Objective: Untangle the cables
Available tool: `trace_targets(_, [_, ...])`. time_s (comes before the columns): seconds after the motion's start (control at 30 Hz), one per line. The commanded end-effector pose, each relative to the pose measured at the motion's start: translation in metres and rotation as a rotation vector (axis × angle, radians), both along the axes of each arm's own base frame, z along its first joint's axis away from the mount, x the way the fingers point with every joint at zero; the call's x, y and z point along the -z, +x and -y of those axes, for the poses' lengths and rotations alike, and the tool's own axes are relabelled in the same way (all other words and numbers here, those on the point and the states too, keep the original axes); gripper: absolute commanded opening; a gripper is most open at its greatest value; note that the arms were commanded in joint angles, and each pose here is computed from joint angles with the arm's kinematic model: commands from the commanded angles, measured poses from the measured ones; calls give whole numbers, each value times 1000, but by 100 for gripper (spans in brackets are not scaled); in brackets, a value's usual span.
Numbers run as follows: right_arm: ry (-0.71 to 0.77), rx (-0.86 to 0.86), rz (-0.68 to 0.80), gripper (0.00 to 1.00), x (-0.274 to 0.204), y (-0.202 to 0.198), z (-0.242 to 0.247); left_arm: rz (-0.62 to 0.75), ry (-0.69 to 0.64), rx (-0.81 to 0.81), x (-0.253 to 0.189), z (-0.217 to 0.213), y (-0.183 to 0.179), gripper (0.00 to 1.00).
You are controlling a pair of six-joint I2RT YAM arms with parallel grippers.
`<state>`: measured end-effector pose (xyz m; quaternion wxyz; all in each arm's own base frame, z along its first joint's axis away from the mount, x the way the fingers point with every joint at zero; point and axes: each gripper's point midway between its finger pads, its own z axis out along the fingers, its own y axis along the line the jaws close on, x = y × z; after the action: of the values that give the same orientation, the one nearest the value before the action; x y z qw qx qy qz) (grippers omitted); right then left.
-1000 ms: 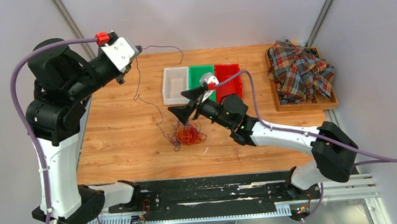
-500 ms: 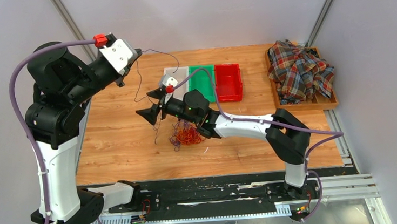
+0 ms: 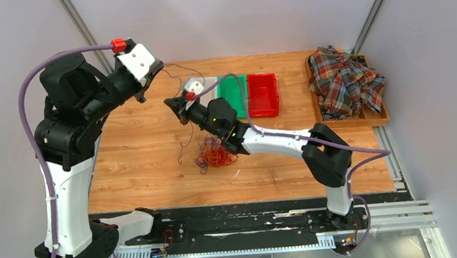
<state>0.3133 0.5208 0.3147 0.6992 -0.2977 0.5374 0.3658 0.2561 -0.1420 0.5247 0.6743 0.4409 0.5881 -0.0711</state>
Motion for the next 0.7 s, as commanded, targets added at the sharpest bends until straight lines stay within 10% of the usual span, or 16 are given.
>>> trace_targets(0.0, [181, 106, 35, 1, -81, 35, 67, -6, -24, -32, 5, -1, 8, 0])
trace_targets(0.23, [288, 203, 36, 1, -137, 73, 152, -36, -82, -20, 11, 13, 29, 0])
trace_targets(0.67, [221, 462, -69, 1, -87, 120, 284, -224, -142, 144, 72, 118, 86, 0])
